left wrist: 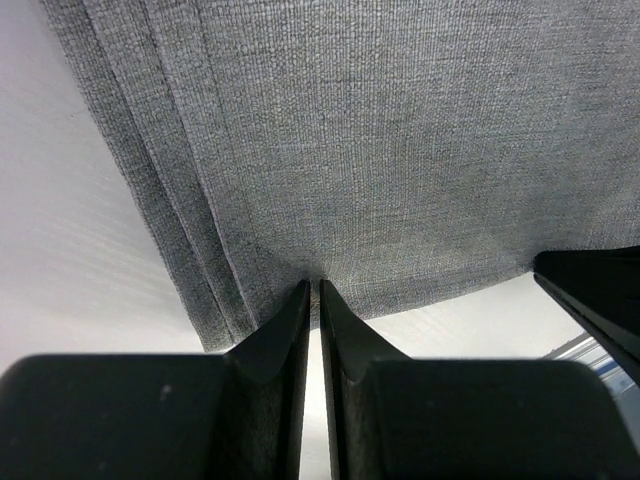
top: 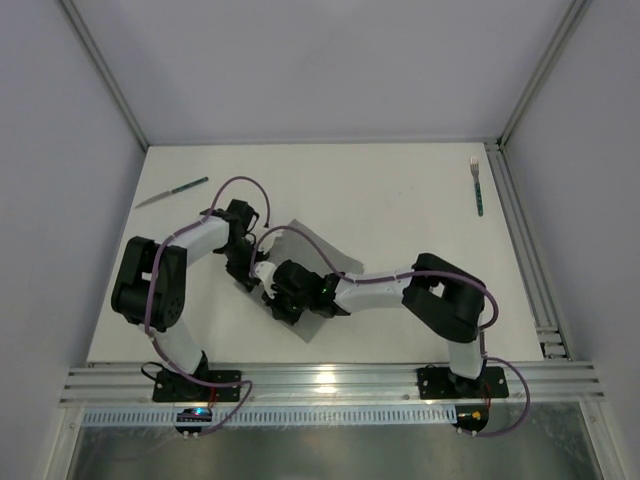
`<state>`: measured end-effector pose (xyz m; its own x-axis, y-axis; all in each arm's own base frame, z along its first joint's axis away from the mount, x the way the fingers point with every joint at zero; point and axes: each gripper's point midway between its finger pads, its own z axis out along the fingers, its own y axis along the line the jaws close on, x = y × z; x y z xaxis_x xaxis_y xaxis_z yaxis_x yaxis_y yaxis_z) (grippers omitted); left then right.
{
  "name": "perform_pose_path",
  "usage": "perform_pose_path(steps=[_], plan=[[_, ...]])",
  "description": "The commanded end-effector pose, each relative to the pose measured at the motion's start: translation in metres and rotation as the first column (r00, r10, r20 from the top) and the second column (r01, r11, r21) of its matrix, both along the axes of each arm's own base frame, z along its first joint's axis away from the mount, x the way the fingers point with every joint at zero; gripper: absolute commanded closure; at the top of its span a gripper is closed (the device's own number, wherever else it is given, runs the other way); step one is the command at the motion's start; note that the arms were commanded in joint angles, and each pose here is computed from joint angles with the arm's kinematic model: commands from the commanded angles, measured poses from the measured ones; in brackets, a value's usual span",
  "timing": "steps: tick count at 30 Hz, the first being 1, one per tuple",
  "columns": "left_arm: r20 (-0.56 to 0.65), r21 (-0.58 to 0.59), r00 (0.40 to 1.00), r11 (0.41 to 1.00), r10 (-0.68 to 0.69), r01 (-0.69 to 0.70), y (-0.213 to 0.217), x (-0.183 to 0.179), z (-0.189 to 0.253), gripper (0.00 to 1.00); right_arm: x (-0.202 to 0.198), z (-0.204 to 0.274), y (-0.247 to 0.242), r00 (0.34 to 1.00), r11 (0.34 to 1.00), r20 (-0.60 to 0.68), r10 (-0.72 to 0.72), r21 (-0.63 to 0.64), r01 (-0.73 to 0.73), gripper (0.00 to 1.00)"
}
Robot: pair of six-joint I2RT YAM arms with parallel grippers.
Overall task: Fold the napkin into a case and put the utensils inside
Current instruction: Smooth out the square-folded napkin at the center of the board.
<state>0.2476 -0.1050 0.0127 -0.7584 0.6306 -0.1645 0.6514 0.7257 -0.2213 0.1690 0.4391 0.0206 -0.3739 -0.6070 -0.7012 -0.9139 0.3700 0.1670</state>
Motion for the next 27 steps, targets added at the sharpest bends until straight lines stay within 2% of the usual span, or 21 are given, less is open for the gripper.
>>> perform_pose_path(steps=[1, 6, 14, 17, 19, 20, 22, 27], plan=[[0.004, 0.033, 1.000, 0.999, -0.015, 0.015, 0.007, 0.004, -0.023, 0.89, -0.020, -0.007, -0.026, 0.999, 0.999, -0.046, 0.001, -0.054, -0.004, 0.97], [0.013, 0.044, 1.000, 0.999, -0.011, 0.011, 0.010, 0.007, -0.023, 0.89, -0.042, -0.002, -0.049, 0.998, 0.995, -0.053, 0.021, -0.095, -0.026, 0.97], [0.023, 0.042, 0.999, 0.999, -0.027, 0.026, 0.010, 0.008, -0.021, 0.89, -0.064, 0.041, -0.073, 0.995, 0.999, -0.097, 0.029, -0.033, -0.032, 0.97], [0.026, 0.034, 0.999, 0.999, -0.038, 0.037, 0.010, 0.007, -0.019, 0.89, -0.052, 0.076, -0.064, 0.996, 0.999, -0.090, 0.028, 0.041, -0.024, 0.97], [0.033, 0.033, 0.998, 0.998, -0.046, 0.044, 0.010, 0.007, -0.017, 0.89, -0.048, 0.087, -0.062, 0.980, 0.995, -0.199, 0.007, 0.102, 0.014, 0.97], [0.035, 0.031, 0.998, 0.999, -0.046, 0.045, 0.010, 0.007, -0.016, 0.89, -0.022, 0.091, -0.065, 0.971, 0.985, -0.235, -0.054, 0.145, 0.090, 0.97], [0.041, 0.025, 0.998, 0.998, -0.050, 0.049, 0.009, 0.007, -0.014, 0.89, -0.009, 0.082, -0.072, 0.942, 0.970, -0.318, -0.104, 0.176, 0.167, 0.97], [0.045, 0.031, 0.998, 0.998, -0.051, 0.050, 0.010, 0.007, -0.012, 0.89, 0.018, 0.053, -0.088, 0.900, 0.947, -0.372, -0.225, 0.133, 0.292, 0.97]])
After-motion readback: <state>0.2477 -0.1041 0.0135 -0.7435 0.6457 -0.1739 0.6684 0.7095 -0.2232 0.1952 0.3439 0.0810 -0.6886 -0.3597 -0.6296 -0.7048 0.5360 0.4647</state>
